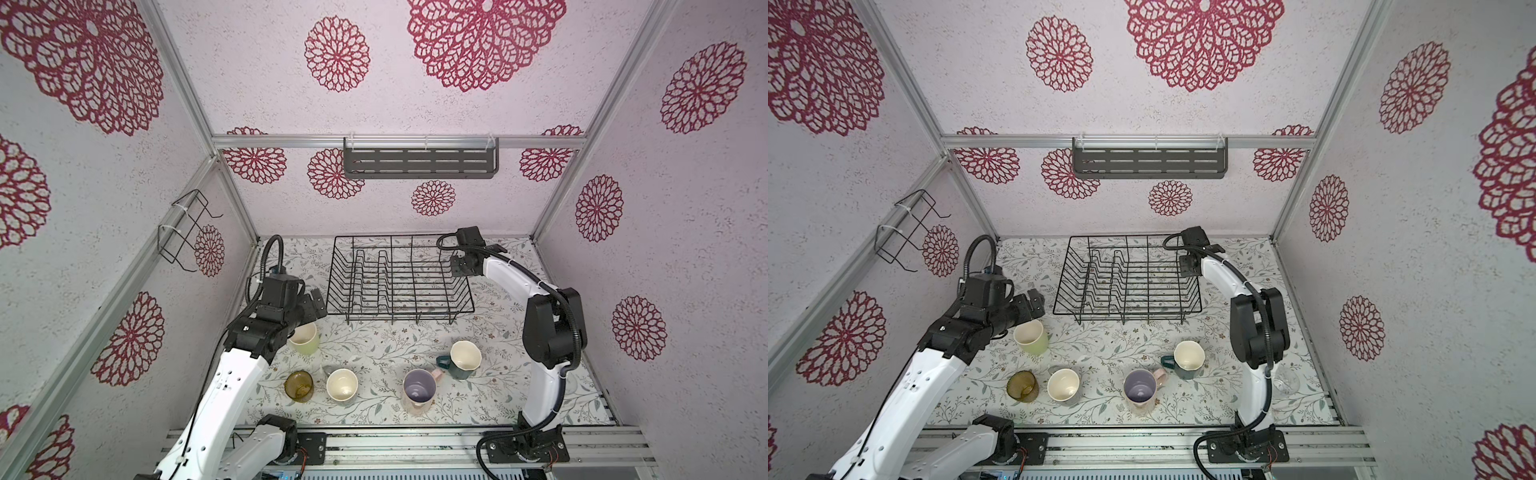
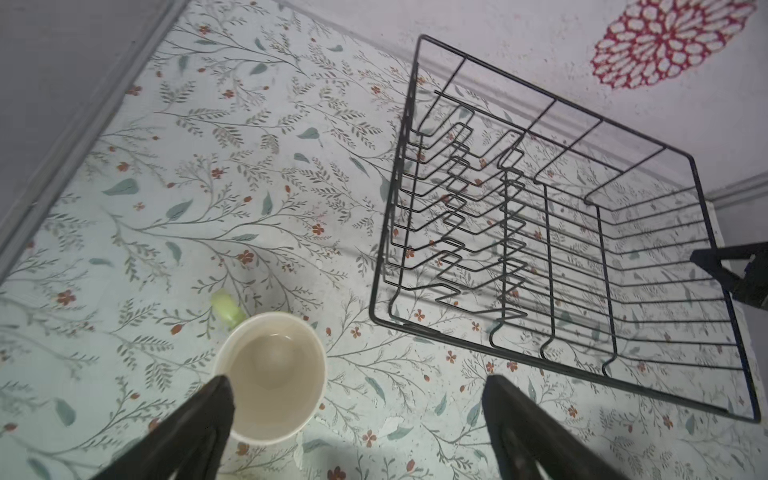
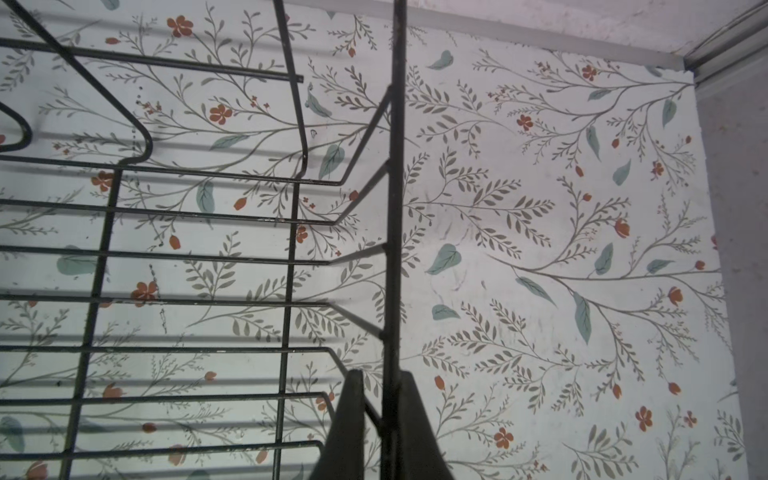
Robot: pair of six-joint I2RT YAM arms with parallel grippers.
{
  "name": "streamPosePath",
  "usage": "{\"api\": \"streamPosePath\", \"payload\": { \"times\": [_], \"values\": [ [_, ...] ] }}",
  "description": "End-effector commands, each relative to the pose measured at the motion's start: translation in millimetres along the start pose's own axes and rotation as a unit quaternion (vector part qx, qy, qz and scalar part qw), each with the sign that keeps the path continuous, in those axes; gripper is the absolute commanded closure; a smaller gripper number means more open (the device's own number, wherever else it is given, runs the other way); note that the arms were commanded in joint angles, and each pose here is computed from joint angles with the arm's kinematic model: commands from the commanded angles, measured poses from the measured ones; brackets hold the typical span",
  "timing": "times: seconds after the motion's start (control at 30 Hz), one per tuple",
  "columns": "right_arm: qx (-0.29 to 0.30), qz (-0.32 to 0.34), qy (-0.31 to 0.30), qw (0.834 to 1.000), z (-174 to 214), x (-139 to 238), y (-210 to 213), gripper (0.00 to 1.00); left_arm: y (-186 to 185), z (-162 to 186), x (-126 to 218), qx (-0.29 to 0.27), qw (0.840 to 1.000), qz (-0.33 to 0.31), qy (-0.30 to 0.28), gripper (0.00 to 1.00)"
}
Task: Load the cups into the dish rack
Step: 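Lower the left gripper onto the light green mug while the right hovers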
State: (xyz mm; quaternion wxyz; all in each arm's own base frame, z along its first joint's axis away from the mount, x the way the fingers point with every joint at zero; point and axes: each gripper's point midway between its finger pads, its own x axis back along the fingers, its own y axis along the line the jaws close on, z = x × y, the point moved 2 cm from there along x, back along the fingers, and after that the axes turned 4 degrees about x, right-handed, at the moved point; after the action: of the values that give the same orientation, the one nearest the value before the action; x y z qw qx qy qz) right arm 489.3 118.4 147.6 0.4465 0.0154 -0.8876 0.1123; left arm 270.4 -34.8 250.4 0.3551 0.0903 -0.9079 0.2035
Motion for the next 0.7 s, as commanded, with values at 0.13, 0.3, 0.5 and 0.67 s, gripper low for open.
{"api": "streamPosePath", "payload": {
  "times": [0.13, 0.3, 0.5, 0.67],
  "values": [
    [0.065, 0.021, 0.021, 0.997, 2, 13, -7, 0.67, 80, 27, 6, 0.13, 0.979, -0.154, 0.011, 0.0],
    [0.039, 0.004, 0.019, 0.999, -7, 35, -7, 0.48, 95, 46, -11, 0.195, 0.969, -0.143, 0.045, 0.09],
    [-0.023, -0.019, -0.01, 1.0, -16, 70, -9, 0.38, 105, 62, -30, 0.214, 0.961, -0.16, 0.076, 0.12],
    [-0.05, -0.063, -0.035, 0.996, -11, 97, 3, 0.33, 97, 71, -56, 0.218, 0.961, -0.132, 0.105, 0.15]
  ]
}}
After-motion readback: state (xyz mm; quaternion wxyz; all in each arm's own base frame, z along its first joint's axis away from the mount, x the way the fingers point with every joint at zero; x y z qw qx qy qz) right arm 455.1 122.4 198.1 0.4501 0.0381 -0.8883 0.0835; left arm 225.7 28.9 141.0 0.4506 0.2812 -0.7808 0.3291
